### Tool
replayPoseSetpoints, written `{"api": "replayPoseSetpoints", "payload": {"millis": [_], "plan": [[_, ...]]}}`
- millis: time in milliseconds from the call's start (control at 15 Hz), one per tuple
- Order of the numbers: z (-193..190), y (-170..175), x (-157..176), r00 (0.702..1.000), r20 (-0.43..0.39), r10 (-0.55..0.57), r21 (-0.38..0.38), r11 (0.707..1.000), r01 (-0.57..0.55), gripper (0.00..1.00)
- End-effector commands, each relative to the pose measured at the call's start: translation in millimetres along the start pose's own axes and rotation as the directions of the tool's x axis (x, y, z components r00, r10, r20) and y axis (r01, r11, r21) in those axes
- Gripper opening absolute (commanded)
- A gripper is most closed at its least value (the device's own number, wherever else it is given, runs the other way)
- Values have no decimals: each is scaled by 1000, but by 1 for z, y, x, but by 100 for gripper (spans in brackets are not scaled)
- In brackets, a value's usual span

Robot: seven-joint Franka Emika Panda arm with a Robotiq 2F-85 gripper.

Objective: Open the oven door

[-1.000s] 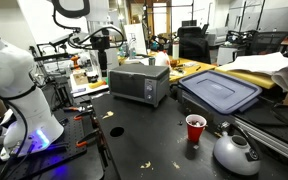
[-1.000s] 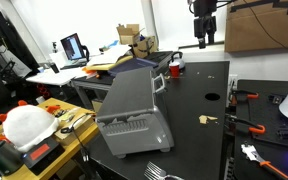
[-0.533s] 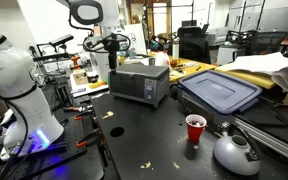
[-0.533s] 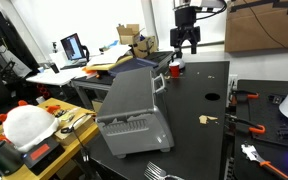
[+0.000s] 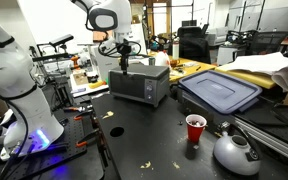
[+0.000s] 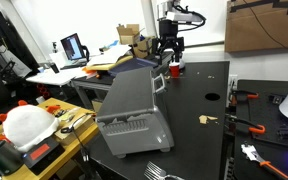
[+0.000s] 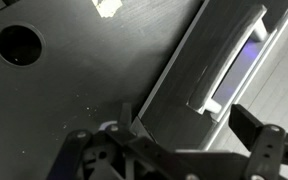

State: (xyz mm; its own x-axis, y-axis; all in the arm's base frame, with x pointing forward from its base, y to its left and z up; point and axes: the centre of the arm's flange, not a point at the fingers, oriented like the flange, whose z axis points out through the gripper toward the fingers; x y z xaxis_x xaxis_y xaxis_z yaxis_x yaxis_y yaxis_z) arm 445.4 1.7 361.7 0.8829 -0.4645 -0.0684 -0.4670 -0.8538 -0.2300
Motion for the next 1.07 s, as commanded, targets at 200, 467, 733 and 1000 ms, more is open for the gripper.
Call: {"api": "replayPoseSetpoints", "payload": {"millis": [200,467,733,1000], "plan": [[24,-7,40,995,25,101,69,992,-102,100],[38,-3,43,985,72,155,84,983,-161,100],[45,8,38,974,120,192,76,976,-202,100],[47,8,24,968,162,192,83,975,-207,100]]}}
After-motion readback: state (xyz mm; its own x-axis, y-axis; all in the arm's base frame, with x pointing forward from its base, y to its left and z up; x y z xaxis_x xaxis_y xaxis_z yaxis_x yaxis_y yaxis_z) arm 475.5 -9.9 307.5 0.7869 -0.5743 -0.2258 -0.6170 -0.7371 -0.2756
